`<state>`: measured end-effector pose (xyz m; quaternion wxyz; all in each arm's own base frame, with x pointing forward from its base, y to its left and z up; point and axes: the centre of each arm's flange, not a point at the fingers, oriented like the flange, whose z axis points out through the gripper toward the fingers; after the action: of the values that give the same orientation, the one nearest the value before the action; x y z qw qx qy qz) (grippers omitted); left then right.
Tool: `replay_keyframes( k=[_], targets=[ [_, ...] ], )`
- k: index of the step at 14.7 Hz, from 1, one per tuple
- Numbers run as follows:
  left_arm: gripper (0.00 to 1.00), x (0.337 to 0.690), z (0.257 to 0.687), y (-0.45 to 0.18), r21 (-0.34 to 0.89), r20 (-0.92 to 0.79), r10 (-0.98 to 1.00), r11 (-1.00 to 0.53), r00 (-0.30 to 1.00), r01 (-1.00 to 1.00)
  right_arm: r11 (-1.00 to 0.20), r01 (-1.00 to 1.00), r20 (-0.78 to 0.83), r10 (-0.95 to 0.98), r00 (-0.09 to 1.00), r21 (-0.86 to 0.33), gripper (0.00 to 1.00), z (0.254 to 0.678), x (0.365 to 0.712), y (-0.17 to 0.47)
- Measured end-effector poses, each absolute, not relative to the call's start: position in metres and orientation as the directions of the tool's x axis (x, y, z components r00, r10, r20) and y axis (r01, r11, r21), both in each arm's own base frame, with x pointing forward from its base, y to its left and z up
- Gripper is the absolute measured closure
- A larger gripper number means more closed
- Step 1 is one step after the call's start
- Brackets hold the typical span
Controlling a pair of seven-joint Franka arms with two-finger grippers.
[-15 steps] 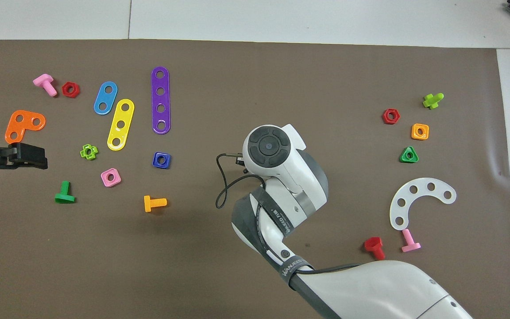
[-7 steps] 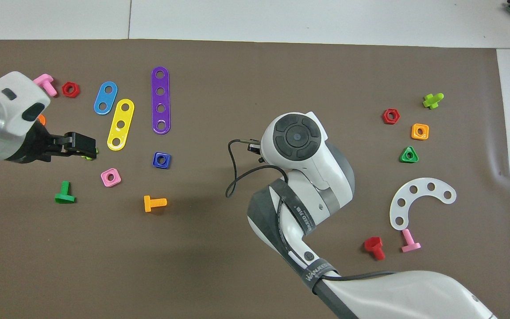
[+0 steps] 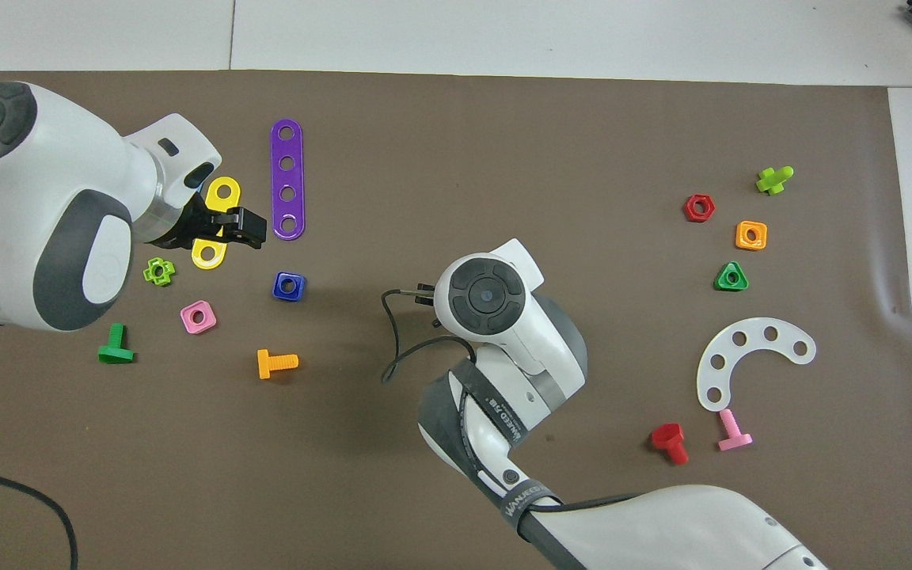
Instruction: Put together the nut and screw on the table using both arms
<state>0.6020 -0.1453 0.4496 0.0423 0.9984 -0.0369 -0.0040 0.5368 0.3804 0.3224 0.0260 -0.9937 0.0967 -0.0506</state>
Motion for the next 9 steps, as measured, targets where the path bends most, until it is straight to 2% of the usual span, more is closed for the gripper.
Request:
replay_keyframes(
  k=[9],
  targets=[
    [0.09, 0.603, 0.332, -0.185, 0.083, -0.055, -0.118, -0.99, 0.991, -0.113, -0.981, -0.183, 0.101, -0.189, 0.977, -0.06, 0.8, 0.324, 0.536, 0.382]
  ],
)
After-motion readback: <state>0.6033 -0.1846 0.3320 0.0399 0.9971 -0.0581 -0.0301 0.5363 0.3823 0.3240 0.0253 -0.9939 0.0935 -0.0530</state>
